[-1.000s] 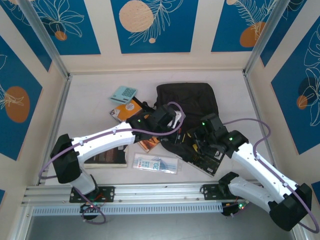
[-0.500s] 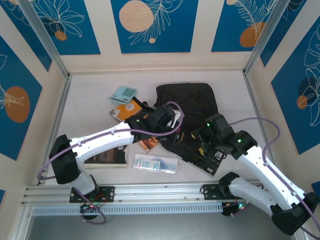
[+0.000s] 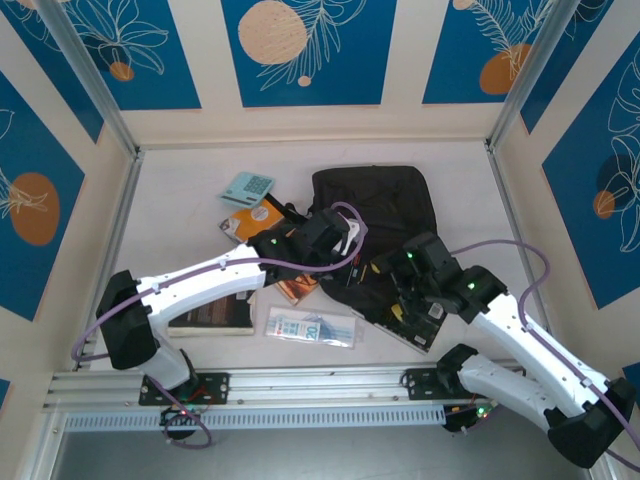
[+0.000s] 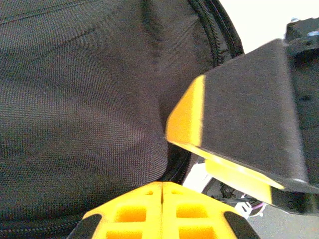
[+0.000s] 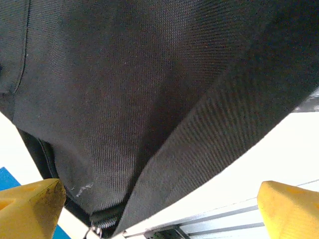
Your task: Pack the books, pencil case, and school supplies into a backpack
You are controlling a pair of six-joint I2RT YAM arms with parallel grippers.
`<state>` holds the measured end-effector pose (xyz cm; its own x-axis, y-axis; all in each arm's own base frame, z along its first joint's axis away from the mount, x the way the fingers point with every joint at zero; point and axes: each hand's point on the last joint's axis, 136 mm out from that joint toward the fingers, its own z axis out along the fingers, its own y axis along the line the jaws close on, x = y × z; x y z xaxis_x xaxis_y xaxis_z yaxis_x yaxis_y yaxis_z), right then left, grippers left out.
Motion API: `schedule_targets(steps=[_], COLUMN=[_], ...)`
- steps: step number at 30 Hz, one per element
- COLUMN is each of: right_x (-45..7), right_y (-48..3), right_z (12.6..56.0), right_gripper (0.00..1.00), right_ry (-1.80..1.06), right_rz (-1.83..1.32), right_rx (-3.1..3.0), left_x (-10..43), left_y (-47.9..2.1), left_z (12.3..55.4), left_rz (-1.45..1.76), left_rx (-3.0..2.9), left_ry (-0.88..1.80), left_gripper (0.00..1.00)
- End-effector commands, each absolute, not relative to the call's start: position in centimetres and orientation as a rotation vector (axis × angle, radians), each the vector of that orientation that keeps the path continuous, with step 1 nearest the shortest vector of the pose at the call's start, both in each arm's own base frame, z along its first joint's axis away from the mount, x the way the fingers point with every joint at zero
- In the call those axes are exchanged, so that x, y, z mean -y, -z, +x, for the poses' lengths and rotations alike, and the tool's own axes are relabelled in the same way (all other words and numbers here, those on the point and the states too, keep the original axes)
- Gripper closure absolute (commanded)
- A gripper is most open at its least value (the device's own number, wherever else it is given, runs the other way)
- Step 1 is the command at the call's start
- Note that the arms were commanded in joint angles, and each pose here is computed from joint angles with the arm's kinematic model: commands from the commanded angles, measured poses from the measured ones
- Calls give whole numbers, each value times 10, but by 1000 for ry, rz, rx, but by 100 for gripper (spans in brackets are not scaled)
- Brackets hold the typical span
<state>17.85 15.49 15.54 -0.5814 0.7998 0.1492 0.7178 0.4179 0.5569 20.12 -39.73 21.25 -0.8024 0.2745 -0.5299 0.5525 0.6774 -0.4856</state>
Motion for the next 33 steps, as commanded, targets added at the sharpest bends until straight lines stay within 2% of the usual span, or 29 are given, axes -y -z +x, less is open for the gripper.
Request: schedule_targets(steps=[1,4,7,10,14,15,17,22,26,28,33], right_x=[-163,-161,-161,-160,-155,-154,-154,-158,-150,-142,-126], right_y=[-136,-128,-128,-132,-139,-141,-145,-150,-145,-139,-124], right_z=[180,183,186,187,189,189,191,195,192,189,182], right_gripper=[1,1,10,28,63,69,73,73,93,98,100], right_ry=[-872,-839,-847,-851,-834,-829,-833,-845,-762,-703,-644], right_rz=[1448,1470,1465,1449,1440,1435,1421,1373,1336,1327,1332], right_rx=[-2541,-2530,-2514,-2500,-2477,-2475,-2470,-2478,-2505,-2512,-2523], left_x=[396,396,395,394,394,395,394,393,387,380,361], left_y=[-238,-240,-239,-235,-229,-228,-227,-224,-224,-224,-222], left_z=[200,199,200,199,199,199,200,199,203,207,219], left_rz=[631,629,628,627,621,620,618,621,608,587,512], left_rx=[-2412,-2409,-2411,-2415,-2424,-2426,-2428,-2437,-2434,-2433,-2447], left_ry=[968,973,968,963,964,963,958,949,908,875,846], left_gripper=[100,100,100,100,100,100,100,100,100,100,100])
